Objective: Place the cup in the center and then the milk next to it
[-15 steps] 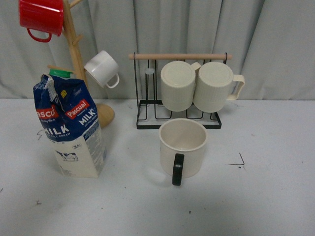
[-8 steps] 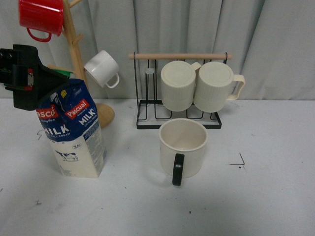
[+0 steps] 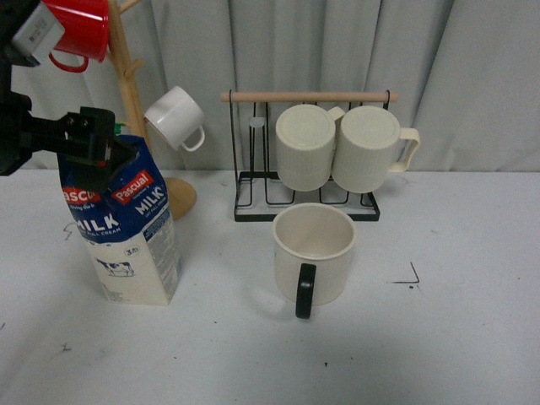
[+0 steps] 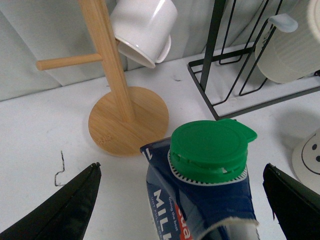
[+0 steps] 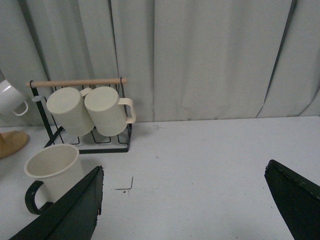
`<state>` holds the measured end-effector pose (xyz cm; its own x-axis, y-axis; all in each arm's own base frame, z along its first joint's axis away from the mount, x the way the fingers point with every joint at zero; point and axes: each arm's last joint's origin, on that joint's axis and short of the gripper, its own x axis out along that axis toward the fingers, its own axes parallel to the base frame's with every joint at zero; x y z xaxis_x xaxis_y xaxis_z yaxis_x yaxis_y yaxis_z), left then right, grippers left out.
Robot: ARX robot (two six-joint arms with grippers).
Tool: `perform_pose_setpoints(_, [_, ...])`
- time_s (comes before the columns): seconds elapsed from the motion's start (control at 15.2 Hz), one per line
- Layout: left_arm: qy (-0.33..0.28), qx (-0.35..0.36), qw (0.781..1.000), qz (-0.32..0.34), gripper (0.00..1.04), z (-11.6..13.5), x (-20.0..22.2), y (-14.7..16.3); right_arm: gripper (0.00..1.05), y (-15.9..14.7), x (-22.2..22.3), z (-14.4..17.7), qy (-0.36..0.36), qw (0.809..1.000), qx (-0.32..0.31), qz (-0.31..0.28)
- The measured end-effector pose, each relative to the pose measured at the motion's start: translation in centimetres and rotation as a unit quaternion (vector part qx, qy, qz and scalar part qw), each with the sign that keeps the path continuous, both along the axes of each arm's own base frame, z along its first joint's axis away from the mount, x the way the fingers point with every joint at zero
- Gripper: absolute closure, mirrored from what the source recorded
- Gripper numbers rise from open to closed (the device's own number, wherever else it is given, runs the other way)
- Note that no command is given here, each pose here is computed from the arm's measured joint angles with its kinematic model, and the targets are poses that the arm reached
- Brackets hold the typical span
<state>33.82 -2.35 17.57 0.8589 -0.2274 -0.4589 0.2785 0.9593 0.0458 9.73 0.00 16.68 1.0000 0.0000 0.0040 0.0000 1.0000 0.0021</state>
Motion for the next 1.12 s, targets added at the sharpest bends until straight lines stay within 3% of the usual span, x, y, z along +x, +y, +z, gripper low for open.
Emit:
perform_pose_setpoints(0.2, [0.01,0.01,1.0,0.008,0.07,-1.3,1.3,-0.7,0.06,0.0,0.0,0.0,0.0,1.0,0.0,0.0])
perform_pose_setpoints(0.59, [0.007,0.007,1.0,0.017,0.75,-1.3,1.5,-0.8,0.06,0.0,0.0,0.0,0.0,1.0,0.0,0.0])
perform_pose_setpoints(0.66, [0.006,0.0,1.0,0.028,0.96,-1.2,1.5,-1.4,0.06,0.0,0.0,0.0,0.0,1.0,0.0,0.0])
perform_pose_setpoints(0.73, [0.002,0.002,0.999,0.036,1.01,-1.1,1.1,-2.5,0.06,0.0,0.0,0.0,0.0,1.0,0.0,0.0])
perform_pose_setpoints(1.12, [-0.008,-0.007,1.0,0.027,1.01,0.0,-0.6,-6.8,0.06,0.0,0.0,0.0,0.0,1.0,0.0,0.0])
